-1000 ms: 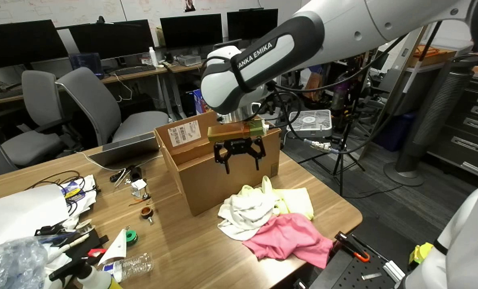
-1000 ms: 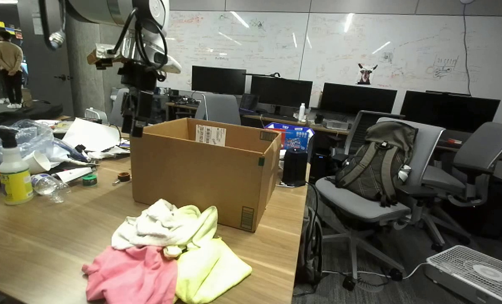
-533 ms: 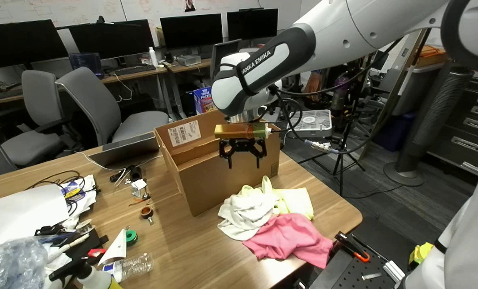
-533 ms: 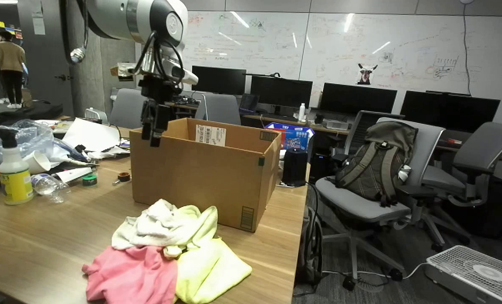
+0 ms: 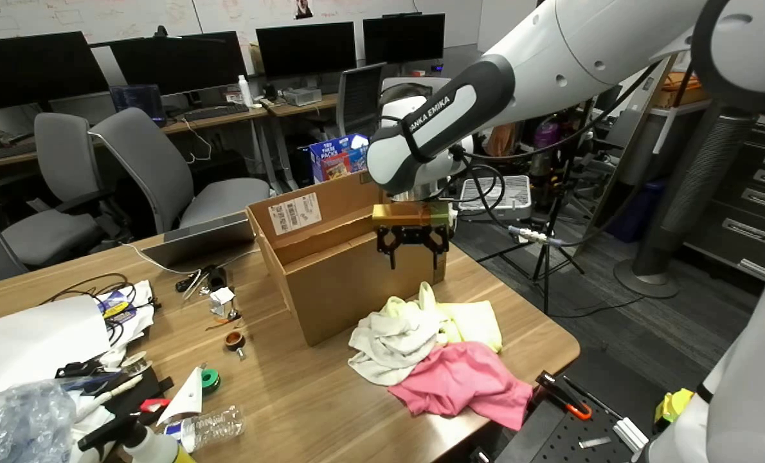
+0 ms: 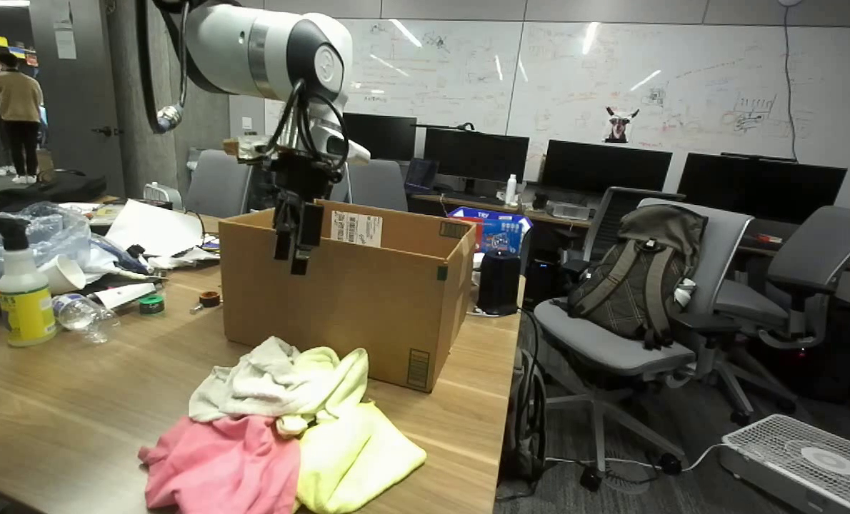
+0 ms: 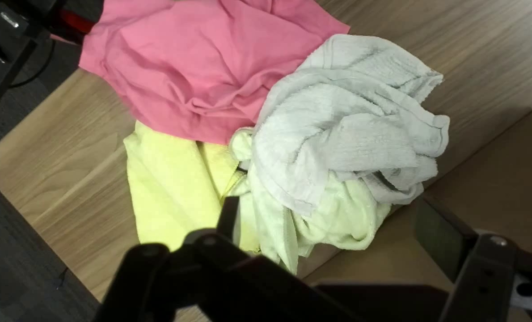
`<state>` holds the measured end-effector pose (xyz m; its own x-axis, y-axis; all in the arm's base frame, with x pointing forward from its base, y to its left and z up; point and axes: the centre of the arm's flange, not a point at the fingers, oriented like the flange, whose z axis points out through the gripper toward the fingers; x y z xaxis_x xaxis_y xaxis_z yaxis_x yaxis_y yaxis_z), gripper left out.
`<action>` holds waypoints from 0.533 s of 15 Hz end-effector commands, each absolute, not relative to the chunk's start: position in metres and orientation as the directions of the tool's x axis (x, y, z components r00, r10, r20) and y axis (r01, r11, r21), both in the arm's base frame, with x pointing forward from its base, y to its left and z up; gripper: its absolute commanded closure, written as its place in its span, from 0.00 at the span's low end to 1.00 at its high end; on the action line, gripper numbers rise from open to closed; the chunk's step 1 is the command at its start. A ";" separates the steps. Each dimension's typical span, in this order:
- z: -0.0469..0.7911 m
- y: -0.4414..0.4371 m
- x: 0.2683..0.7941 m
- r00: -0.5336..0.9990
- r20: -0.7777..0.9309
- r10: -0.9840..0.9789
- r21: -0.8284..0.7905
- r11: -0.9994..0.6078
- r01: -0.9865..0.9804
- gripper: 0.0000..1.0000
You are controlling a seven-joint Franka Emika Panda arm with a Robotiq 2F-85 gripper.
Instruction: Pick up the clothes from the table and put them in the box
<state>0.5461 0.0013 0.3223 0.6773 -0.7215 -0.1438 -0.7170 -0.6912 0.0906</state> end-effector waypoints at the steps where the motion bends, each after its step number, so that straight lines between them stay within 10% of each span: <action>1: 0.299 0.005 0.529 0.724 -0.117 -0.680 0.101 -0.734 -0.672 0.00; 8: 0.252 0.029 0.519 0.817 -0.094 -0.569 0.126 -0.821 -0.557 0.00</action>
<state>0.5206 0.0181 0.2648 0.7705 -0.6249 -0.1260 -0.6100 -0.7801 0.1388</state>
